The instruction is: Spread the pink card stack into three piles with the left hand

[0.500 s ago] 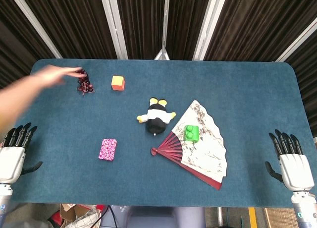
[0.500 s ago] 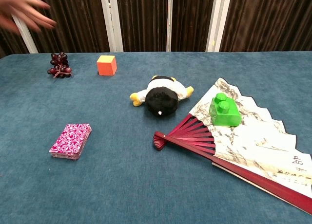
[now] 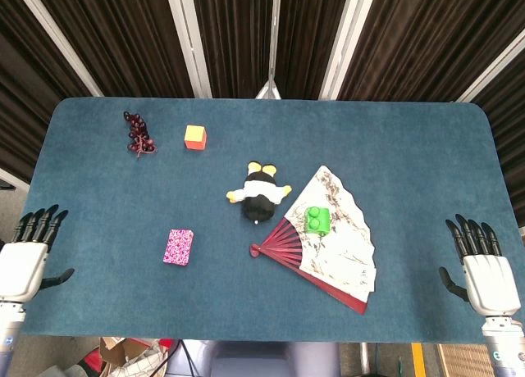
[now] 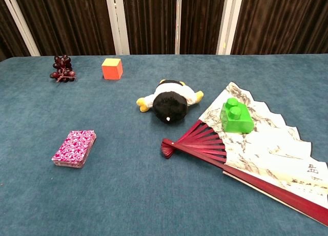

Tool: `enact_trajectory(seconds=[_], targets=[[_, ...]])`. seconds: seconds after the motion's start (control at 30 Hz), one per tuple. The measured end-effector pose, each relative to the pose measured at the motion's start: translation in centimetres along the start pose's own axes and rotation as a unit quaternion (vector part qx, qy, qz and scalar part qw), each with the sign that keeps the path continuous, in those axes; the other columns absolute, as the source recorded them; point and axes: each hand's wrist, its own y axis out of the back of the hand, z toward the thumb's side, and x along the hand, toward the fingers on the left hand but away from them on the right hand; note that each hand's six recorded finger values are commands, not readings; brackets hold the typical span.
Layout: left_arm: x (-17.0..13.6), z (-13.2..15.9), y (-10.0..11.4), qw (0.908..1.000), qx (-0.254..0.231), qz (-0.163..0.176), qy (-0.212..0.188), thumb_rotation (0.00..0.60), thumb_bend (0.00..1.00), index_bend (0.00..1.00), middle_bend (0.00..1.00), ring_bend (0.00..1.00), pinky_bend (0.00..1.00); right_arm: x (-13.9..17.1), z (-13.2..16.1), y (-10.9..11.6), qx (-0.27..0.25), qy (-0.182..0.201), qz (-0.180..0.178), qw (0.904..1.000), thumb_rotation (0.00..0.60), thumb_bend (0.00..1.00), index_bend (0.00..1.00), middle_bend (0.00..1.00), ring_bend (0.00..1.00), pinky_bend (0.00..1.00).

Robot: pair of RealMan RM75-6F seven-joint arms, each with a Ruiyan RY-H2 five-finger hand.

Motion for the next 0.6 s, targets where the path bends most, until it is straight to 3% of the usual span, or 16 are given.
enact_trajectory(seconds=[0.23,0.6], targets=[[2.2,1.9,-1.1,0.9985,0.007,-0.052,-0.014,0.6,0.13,0.13,0.0,0.0,0.0,-0.1,0.1,0.0,-0.002,0.002,0.0,1.0,0.6,0.37,0.0,0.0,0.0,0.05],[7.0,7.7,-5.4,0.9871,0.04,-0.152,-0.03,0.6,0.13,0.09,0.0,0.0,0.0,-0.1,0.1,0.0,-0.007,0.005,0.001,1.0,0.6,0.37,0.0,0.0,0.0,0.05]])
